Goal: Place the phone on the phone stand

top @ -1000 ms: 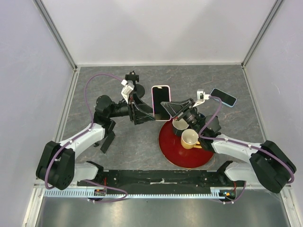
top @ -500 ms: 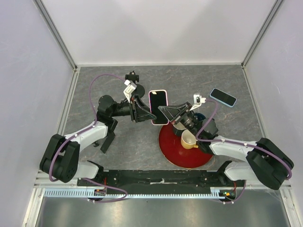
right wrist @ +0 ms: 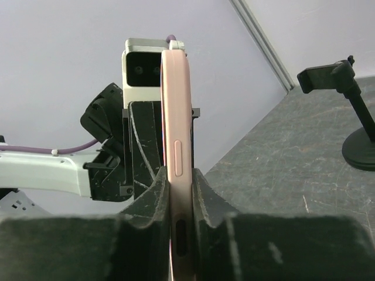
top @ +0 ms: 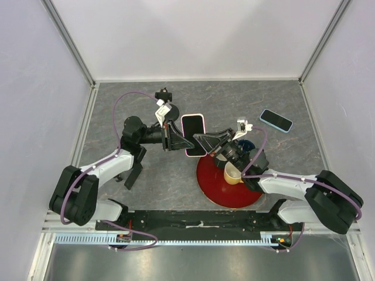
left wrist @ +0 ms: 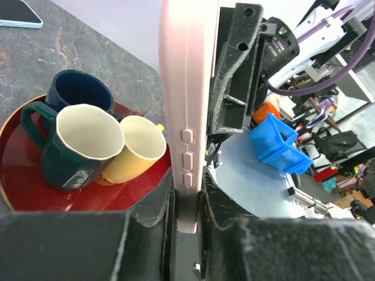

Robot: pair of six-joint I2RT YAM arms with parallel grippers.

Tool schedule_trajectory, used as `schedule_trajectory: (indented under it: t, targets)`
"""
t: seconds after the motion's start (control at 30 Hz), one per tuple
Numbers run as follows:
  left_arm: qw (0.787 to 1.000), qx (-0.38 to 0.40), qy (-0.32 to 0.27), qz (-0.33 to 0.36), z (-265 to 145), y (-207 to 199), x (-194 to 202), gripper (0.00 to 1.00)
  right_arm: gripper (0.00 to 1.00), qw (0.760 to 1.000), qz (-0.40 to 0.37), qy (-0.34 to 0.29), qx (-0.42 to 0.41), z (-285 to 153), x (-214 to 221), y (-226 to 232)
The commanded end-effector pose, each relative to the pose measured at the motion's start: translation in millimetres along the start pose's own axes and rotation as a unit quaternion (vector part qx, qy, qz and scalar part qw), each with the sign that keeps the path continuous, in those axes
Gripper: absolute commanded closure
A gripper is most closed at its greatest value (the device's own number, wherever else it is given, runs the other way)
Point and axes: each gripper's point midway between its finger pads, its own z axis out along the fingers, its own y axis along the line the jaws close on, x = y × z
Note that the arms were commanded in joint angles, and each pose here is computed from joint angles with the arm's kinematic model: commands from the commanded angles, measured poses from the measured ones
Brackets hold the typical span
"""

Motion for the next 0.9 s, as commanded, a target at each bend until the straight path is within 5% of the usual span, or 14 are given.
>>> schedule_trajectory:
  t: [0.0, 0.17, 0.27, 0.7, 0.87]
  targets:
    - [0.996, -0.007, 0.017, 0.085, 3, -8, -8, 0.98, 0.71, 0.997, -0.057, -0.044, -0.002, 14, -37, 16]
    - [0.994, -0.032, 0.018, 0.098, 1, -5, -11, 0.98, 0.21, 0.992, -0.121, 0.010, 0.026, 17, -33, 7]
    - [0.993, -0.049, 0.025, 0.101, -1, 0, -9, 0.98, 0.12, 0.987, -0.151, 0.037, 0.035, 17, -36, 0]
    - [0.981, -0.104, 0.077, 0.144, -8, 9, 2, 0.98, 0.08, 0.956, -0.166, 0.229, -0.083, 4, -16, -17]
    - [0.975, -0.118, 0.114, 0.149, -2, 11, 16, 0.98, 0.11, 0.946, -0.160, 0.258, -0.111, -1, -12, -11]
